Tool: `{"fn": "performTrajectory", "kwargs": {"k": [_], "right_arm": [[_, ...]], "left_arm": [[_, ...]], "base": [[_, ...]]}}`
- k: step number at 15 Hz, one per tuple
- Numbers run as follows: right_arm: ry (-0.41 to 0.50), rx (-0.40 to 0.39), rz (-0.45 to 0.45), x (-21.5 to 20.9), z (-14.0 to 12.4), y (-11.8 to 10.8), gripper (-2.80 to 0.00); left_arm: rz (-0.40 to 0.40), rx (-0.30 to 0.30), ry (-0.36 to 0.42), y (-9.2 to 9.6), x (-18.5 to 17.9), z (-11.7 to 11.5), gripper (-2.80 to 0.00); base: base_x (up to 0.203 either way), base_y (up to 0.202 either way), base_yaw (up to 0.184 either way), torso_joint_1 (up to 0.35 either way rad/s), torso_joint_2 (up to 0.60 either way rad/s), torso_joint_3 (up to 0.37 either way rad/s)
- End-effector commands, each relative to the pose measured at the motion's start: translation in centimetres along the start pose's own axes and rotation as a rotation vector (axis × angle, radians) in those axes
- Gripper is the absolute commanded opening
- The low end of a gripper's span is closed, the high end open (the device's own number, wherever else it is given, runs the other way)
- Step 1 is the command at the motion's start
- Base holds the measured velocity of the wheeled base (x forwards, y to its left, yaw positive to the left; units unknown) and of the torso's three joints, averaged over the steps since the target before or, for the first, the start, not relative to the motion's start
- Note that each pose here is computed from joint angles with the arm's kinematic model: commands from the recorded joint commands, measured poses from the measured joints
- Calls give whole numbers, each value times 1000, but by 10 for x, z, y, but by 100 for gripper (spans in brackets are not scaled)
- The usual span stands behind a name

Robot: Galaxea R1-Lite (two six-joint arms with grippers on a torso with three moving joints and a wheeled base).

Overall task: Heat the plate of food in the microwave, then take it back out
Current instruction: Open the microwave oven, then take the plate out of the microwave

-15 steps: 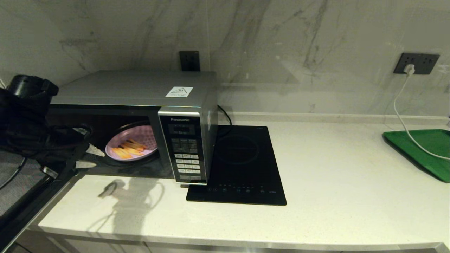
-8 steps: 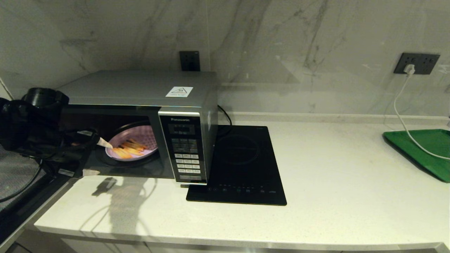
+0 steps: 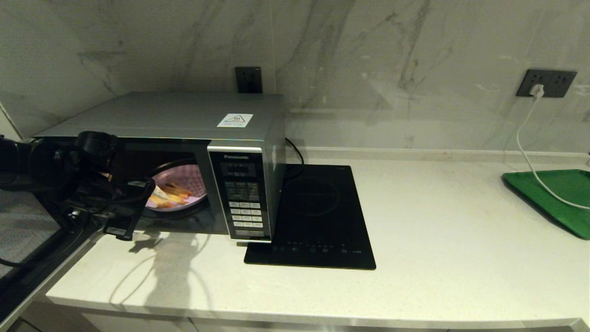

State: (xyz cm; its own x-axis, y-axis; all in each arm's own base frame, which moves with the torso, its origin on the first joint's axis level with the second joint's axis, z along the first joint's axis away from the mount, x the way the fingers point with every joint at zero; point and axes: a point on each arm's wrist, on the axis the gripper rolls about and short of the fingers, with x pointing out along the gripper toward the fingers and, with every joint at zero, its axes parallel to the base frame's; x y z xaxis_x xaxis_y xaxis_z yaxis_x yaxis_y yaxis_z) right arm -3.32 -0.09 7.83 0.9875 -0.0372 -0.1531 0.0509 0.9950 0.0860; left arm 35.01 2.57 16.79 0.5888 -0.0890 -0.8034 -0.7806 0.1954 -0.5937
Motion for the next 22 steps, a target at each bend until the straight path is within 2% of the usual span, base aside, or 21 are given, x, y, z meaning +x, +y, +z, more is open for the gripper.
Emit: {"fn": "performTrajectory", "kwargs": {"k": [1,16,17,22], "right_arm": [[1,0,-1,0,0,0,-280],[1,0,0,0,0,0,-280],[1,0,0,0,0,0,-280],[1,0,-1,0,0,0,-280]], "left_arm": [[37,-15,7,4,13,1,0],[96,-24,13,10,37,4,0],[92,-25,11,9,37,5,-280],[74,-19,7,8,37,5,-280]], "base": [[0,0,0,0,0,0],[0,0,0,0,0,0],[0,0,0,0,0,0],[0,0,0,0,0,0]]}}
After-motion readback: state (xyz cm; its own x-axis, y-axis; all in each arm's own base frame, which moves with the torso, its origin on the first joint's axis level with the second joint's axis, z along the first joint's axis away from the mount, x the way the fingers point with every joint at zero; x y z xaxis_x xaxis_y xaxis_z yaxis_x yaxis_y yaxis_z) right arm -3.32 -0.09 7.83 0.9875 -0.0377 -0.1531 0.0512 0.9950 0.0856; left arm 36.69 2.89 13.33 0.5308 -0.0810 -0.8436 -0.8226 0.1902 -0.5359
